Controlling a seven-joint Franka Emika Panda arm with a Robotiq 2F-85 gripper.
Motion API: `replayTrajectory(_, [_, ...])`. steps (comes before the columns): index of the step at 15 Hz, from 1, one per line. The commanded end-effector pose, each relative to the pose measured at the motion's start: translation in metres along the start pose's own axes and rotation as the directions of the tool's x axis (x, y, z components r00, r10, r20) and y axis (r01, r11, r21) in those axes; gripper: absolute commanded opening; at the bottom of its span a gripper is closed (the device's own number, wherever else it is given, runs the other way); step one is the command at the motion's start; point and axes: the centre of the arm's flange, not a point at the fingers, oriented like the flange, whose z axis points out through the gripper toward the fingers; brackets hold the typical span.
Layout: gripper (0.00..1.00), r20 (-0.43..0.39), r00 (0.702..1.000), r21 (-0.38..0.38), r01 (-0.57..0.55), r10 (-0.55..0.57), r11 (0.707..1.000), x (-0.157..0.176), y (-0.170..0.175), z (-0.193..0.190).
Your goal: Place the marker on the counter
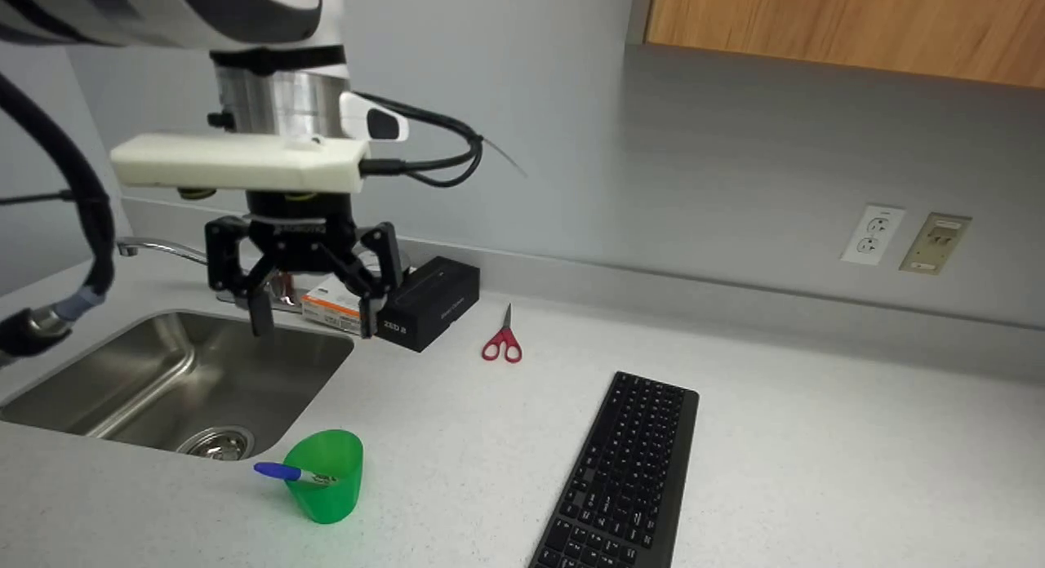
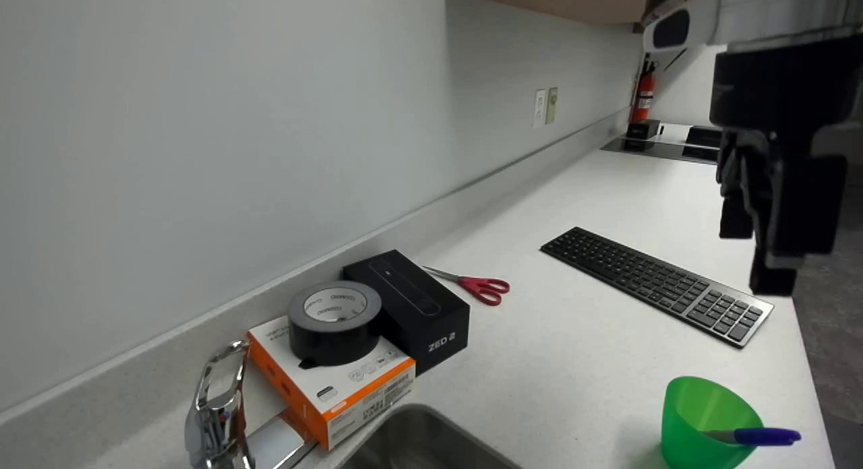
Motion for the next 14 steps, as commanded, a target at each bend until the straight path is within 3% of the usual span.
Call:
replayTrajectory(1, [1.00, 0.037, 0.994, -0.079, 0.101, -0.099, 0.992, -0.006, -0.035, 0.047])
replayTrajectory(3, [1.00, 0.038, 0.991, -0.124, 0.135, -0.131, 0.983, -0.008, -0.044, 0.059])
replayTrajectory(4, [1.00, 0.054, 0.993, -0.079, 0.108, -0.103, 0.991, -0.002, -0.037, 0.047])
replayTrajectory(10, [1.00, 0.060, 0.987, -0.082, 0.154, -0.149, 0.985, -0.002, -0.042, 0.060])
replayTrajectory(14, [1.00, 0.001, 0.985, -0.103, 0.172, -0.172, 0.980, -0.018, -0.047, 0.078])
